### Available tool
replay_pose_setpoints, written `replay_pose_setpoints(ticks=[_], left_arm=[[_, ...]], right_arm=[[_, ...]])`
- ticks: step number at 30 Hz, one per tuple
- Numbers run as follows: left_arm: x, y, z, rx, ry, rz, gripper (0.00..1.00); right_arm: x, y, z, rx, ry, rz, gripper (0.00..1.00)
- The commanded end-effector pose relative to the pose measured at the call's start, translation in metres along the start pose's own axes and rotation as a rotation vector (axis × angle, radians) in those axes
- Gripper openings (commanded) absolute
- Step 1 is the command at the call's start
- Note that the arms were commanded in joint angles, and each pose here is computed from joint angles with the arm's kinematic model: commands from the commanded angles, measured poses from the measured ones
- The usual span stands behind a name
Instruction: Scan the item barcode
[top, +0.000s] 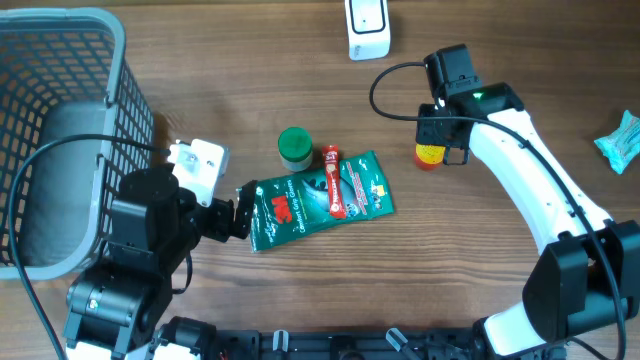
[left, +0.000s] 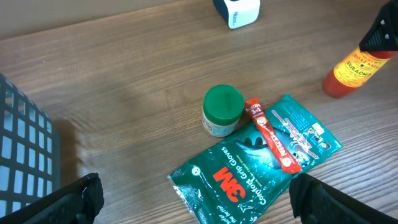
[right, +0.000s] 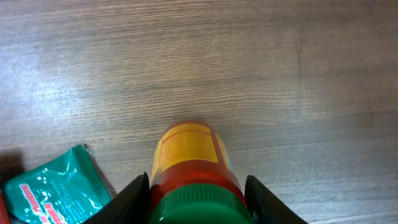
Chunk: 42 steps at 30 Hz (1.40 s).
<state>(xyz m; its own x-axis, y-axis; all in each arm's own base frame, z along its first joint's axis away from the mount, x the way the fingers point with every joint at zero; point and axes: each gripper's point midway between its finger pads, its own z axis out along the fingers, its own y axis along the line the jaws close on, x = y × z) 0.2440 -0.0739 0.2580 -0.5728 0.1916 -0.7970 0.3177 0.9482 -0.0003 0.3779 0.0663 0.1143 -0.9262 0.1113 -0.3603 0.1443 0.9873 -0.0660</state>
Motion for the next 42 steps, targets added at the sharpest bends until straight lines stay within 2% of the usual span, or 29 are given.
replay_pose_setpoints(ticks=[1, 7, 9, 10, 11, 14, 18, 19, 24, 27, 31, 32, 34, 35, 38, 42], left_arm=[[0.000, 0.000, 0.000, 0.005, -0.003, -0.009, 1.00], [0.000, 0.000, 0.000, 0.005, -0.003, -0.009, 1.00], [0.000, 0.000, 0.000, 0.005, -0.003, -0.009, 1.00], [0.000, 0.000, 0.000, 0.005, -0.003, -0.009, 1.00], [0.000, 0.000, 0.000, 0.005, -0.003, -0.009, 1.00], [0.000, 0.000, 0.000, 0.005, -0.003, -0.009, 1.00], [0.000, 0.000, 0.000, 0.005, -0.003, -0.009, 1.00], [0.000, 0.000, 0.000, 0.005, -0.003, -0.009, 1.00], [0.000, 0.000, 0.000, 0.005, -0.003, -0.009, 1.00], [0.000, 0.000, 0.000, 0.005, -0.003, -0.009, 1.00], [0.000, 0.000, 0.000, 0.005, -0.003, -0.009, 1.00], [0.000, 0.000, 0.000, 0.005, -0.003, -0.009, 1.00], [0.000, 0.000, 0.000, 0.005, -0.003, -0.009, 1.00], [0.000, 0.000, 0.000, 0.005, -0.003, -0.009, 1.00], [0.000, 0.000, 0.000, 0.005, -0.003, -0.009, 1.00], [0.000, 0.000, 0.000, 0.005, -0.003, -0.009, 1.00]], right_arm=[[0.009, -0.007, -0.003, 0.022, 0.050, 0.246, 0.47], [0.020, -0.039, -0.007, 0.110, 0.109, 0.734, 0.50], [0.029, -0.049, -0.008, 0.155, 0.140, 0.898, 0.58], [0.033, -0.050, -0.008, 0.160, 0.156, 0.960, 0.69], [0.034, -0.047, -0.008, 0.141, 0.178, 1.000, 0.75], [0.031, -0.038, -0.015, 0.075, 0.197, 1.006, 0.84], [0.010, -0.039, -0.059, -0.026, 0.108, 0.881, 0.94], [-0.001, -0.040, -0.083, -0.079, 0.042, 0.798, 1.00], [-0.012, -0.060, -0.136, -0.164, -0.111, 0.769, 1.00], [-0.012, -0.076, -0.147, -0.109, -0.179, 0.695, 1.00], [-0.013, -0.094, -0.137, 0.013, -0.210, 0.675, 1.00], [-0.013, -0.090, -0.131, 0.008, -0.187, 0.584, 1.00], [-0.015, -0.052, -0.117, -0.141, -0.125, 0.122, 1.00], [-0.021, -0.044, -0.113, -0.171, -0.136, 0.010, 1.00], [-0.032, -0.050, -0.096, -0.115, -0.148, -0.054, 1.00], [-0.023, -0.049, -0.066, -0.088, -0.047, -0.124, 1.00]])
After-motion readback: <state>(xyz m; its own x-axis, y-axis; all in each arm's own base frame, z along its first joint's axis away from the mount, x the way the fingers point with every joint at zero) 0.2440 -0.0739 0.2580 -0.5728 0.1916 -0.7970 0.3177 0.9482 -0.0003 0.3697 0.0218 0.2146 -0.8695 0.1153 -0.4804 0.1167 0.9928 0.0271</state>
